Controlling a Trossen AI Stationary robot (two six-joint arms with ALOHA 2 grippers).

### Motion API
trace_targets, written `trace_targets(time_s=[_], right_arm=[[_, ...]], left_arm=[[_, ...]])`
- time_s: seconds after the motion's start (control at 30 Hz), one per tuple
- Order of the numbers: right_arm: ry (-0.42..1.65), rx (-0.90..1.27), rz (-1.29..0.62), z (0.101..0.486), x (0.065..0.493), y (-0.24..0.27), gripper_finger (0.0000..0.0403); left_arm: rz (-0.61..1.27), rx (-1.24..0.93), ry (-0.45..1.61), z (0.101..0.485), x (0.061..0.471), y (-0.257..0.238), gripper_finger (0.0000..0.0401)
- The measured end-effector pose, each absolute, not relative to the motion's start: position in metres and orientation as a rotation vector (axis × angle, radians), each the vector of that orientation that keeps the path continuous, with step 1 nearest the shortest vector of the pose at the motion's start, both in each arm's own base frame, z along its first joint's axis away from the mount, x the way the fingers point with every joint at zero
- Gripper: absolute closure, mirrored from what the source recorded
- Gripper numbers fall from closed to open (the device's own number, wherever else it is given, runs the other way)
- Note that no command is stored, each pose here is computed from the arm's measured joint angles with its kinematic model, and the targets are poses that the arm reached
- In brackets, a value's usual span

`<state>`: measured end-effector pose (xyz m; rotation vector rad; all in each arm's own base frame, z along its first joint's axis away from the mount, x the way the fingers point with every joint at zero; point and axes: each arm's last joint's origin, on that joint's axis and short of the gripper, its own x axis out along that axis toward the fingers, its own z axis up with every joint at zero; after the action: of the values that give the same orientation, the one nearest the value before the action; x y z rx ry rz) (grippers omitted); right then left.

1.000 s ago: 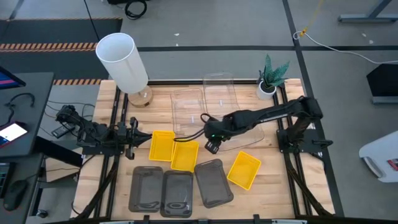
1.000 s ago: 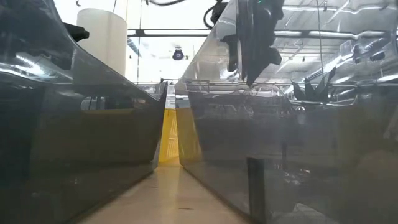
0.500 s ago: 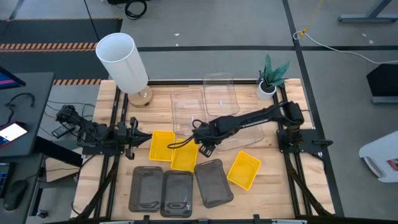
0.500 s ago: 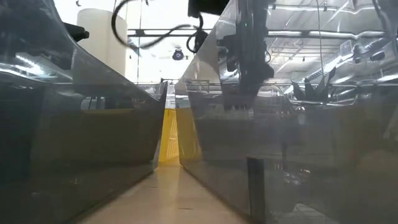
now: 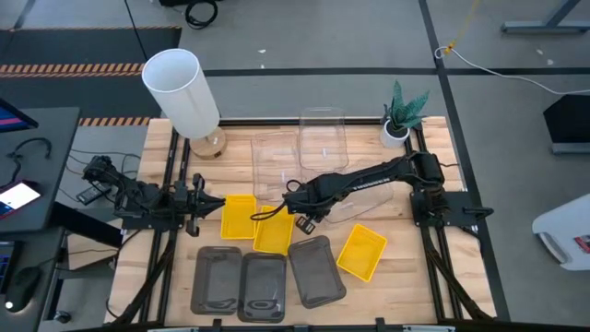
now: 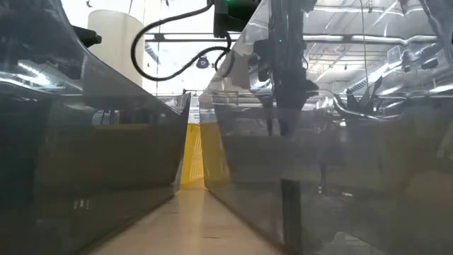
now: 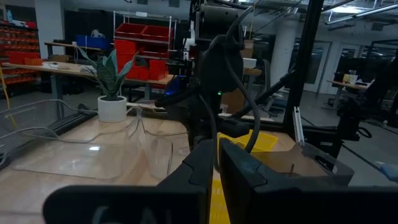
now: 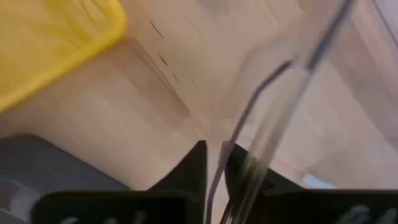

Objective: Stack baskets by color
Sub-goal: Stack the bottom transparent bin on top of the top transparent bin

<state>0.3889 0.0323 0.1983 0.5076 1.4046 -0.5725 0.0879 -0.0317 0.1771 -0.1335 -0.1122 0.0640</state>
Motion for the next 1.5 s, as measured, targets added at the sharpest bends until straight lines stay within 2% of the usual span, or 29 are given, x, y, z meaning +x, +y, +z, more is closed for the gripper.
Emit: trace_targets(time_s=[0.1, 0.57, 0.77, 1.0, 1.3, 1.5], right_arm=[[1.436, 0.507, -0.576, 0.198, 0.386, 0.033, 0.0392], [1.509, 0.501, -0.637, 0.211, 0.368, 0.047, 0.0394], [1.504, 0.453, -0.673, 0.234, 0.353, 0.045, 0.0395], [1.426, 0.365, -0.616, 0.272, 0.334, 0.049, 0.0396], [1.277, 0.096, -0.538, 0.337, 0.323, 0.068, 0.0396], [1.21, -0.208, -0.388, 0.353, 0.327, 0.072, 0.0396]], left_arm=[[0.064, -0.134, -0.113, 0.177, 0.088, -0.032, 0.0375], [0.064, -0.134, -0.112, 0.177, 0.088, -0.032, 0.0367], [0.064, -0.134, -0.112, 0.177, 0.088, -0.032, 0.0373], [0.064, -0.133, -0.111, 0.177, 0.088, -0.032, 0.0365], [0.064, -0.133, -0.11, 0.177, 0.088, -0.032, 0.0375], [0.063, -0.132, -0.111, 0.177, 0.088, -0.032, 0.037]])
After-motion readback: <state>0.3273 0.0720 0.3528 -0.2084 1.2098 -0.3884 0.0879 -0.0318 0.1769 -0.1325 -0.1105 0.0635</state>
